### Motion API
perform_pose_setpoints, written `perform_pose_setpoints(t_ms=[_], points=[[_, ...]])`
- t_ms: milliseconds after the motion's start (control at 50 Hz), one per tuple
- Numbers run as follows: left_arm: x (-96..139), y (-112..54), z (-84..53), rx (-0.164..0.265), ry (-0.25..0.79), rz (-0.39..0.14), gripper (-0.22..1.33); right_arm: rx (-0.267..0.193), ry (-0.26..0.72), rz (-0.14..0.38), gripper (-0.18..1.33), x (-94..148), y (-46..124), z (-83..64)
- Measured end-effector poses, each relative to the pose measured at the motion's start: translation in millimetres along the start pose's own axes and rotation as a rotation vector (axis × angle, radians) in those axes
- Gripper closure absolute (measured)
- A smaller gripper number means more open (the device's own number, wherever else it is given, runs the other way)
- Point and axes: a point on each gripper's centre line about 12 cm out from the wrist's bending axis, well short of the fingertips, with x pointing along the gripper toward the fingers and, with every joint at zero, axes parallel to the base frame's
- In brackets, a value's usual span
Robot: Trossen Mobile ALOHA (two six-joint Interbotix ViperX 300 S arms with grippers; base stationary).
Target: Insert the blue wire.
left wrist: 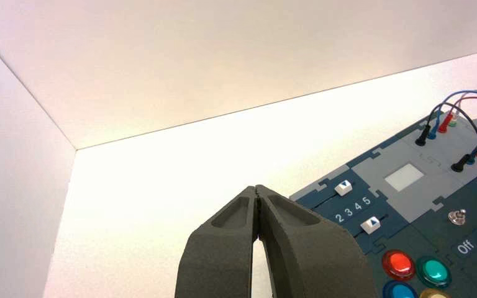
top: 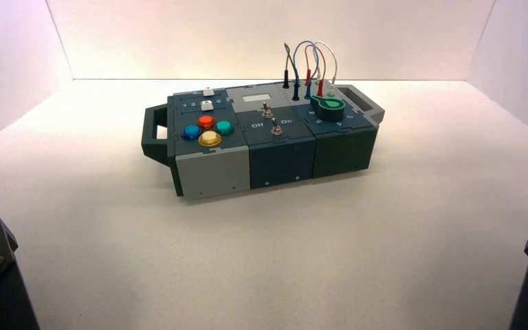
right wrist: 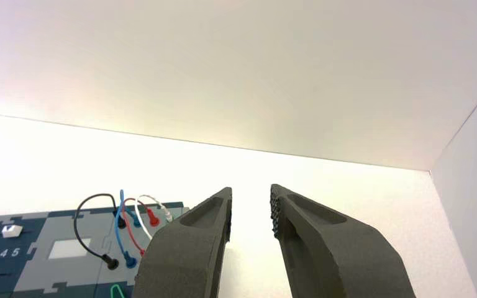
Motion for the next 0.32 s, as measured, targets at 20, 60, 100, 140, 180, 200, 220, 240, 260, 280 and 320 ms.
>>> perform_pose_setpoints(t_ms=[20, 60, 100, 140, 180, 200, 220, 240, 260, 280, 320], points=[[-0.3, 0.4, 0.2, -0.001, -0.001, 0.002, 1.28, 0.0, -0.002, 0.0, 0.42, -0.1, 0.0, -0.7], [-0.3, 1.4, 0.2, -0.004, -0.002, 0.006, 1.28, 0.002, -0.012, -0.002, 0.42, -0.8, -0.5, -0.1], [-0.6, 3.7, 0.0, -0.009, -0.001, 0.015, 1.28, 0.003, -0.021, -0.009, 0.42, -1.8, -2.3, 0.0], [-0.7, 5.4, -0.3, -0.012, 0.0, 0.022, 1.28, 0.004, -0.024, -0.013, 0.42, -2.2, -3.5, 0.1], [-1.0, 6.8, 0.0, -0.016, -0.003, 0.028, 1.28, 0.006, -0.026, -0.019, 0.42, -2.9, -5.2, -0.4], [-1.0, 7.1, -0.1, -0.016, -0.002, 0.03, 1.28, 0.007, -0.028, -0.02, 0.42, -3.3, -5.6, 0.0], [-1.0, 7.9, 0.0, -0.017, -0.003, 0.033, 1.28, 0.007, -0.028, -0.022, 0.42, -3.3, -6.0, -0.1], [-1.0, 7.9, 0.1, -0.017, -0.005, 0.034, 1.28, 0.008, -0.024, -0.025, 0.42, -3.3, -6.9, -1.3], [-1.0, 7.9, 0.1, -0.017, -0.005, 0.034, 1.28, 0.009, -0.026, -0.028, 0.42, -3.7, -7.7, -1.5], [-1.0, 8.0, 0.3, -0.015, -0.006, 0.034, 1.28, 0.009, -0.026, -0.028, 0.42, -3.7, -7.7, -1.5], [-1.3, 8.0, 0.5, -0.015, -0.008, 0.035, 1.28, 0.01, -0.026, -0.029, 0.42, -3.7, -8.1, -1.5]])
